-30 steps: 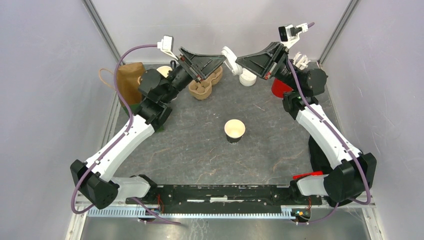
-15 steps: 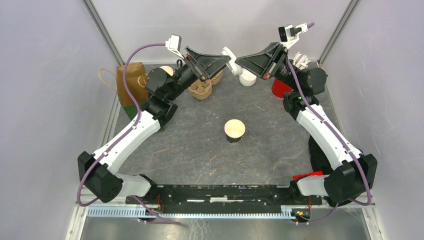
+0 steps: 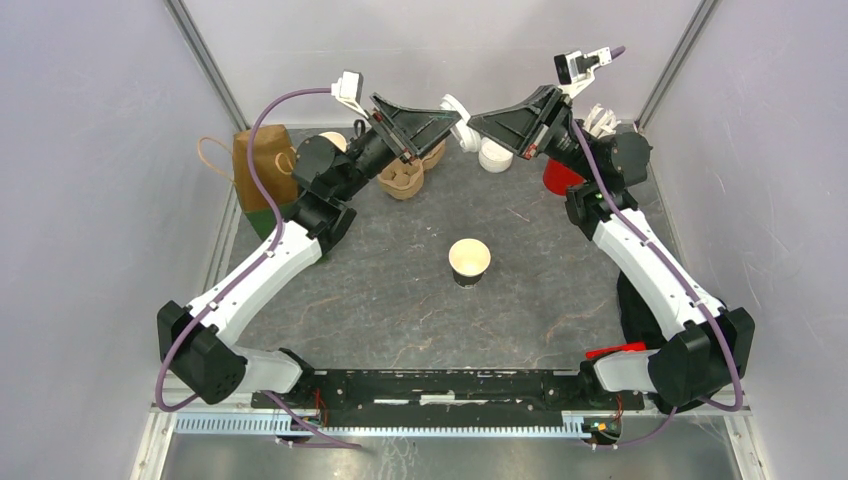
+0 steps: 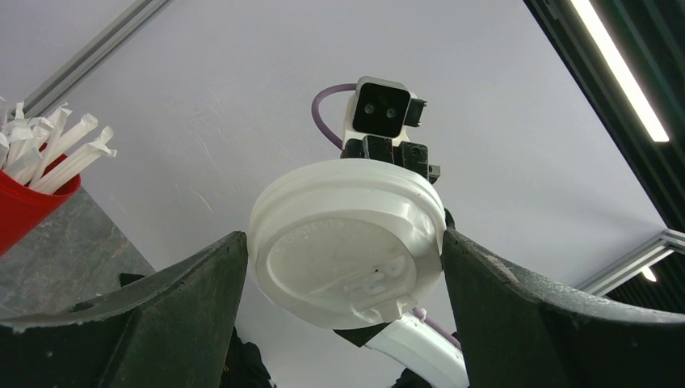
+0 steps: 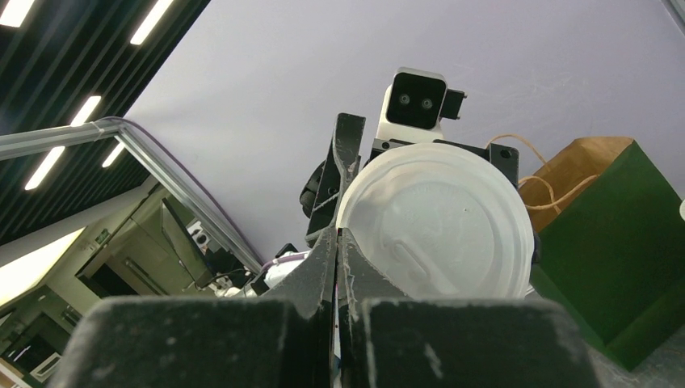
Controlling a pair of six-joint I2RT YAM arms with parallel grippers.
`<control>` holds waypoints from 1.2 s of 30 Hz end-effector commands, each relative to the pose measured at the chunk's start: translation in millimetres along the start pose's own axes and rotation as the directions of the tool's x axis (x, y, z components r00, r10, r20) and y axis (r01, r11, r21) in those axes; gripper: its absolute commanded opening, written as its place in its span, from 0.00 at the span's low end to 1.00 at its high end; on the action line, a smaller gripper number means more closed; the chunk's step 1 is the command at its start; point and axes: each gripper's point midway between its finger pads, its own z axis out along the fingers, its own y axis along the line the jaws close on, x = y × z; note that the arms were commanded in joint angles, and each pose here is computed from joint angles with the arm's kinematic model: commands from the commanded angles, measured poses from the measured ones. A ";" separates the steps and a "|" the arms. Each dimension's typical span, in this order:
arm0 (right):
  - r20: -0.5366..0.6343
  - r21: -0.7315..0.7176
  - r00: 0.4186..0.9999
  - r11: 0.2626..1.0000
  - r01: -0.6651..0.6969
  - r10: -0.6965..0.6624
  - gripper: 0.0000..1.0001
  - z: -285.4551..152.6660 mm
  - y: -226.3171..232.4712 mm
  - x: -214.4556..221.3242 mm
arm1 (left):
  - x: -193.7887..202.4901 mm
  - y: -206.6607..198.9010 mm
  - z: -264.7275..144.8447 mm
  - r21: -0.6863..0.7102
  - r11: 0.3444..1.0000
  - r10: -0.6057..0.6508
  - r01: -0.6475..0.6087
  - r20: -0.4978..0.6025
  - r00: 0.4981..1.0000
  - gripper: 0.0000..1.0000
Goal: Pack the takeout coffee
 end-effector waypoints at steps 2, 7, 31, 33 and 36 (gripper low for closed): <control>0.014 0.033 1.000 0.999 0.011 -0.012 0.00 4.0 -3.9 -3.8 | 3.2 -13.4 -0.3 0.046 0.999 -0.028 0.029 -0.017 0.999 0.95; 0.005 0.049 0.999 0.998 0.032 -0.033 0.00 5.9 -3.7 -4.3 | 6.6 -9.3 -0.3 0.028 0.999 -0.034 0.035 -0.027 0.999 0.93; -0.389 0.754 0.905 0.505 0.420 -0.173 0.59 -144.9 -100.5 3.0 | 74.2 141.9 -70.3 -0.569 0.791 -0.027 -0.226 -0.400 0.916 0.80; -0.434 0.766 0.887 0.453 0.456 -0.158 0.59 -168.0 -103.1 16.8 | 91.2 156.6 -78.0 -0.582 0.766 -0.037 -0.272 -0.463 0.886 0.80; -0.455 0.778 0.878 0.412 0.475 -0.152 0.59 -190.7 -103.9 32.0 | 122.5 175.3 -86.4 -0.587 0.697 -0.026 -0.411 -0.594 0.804 0.79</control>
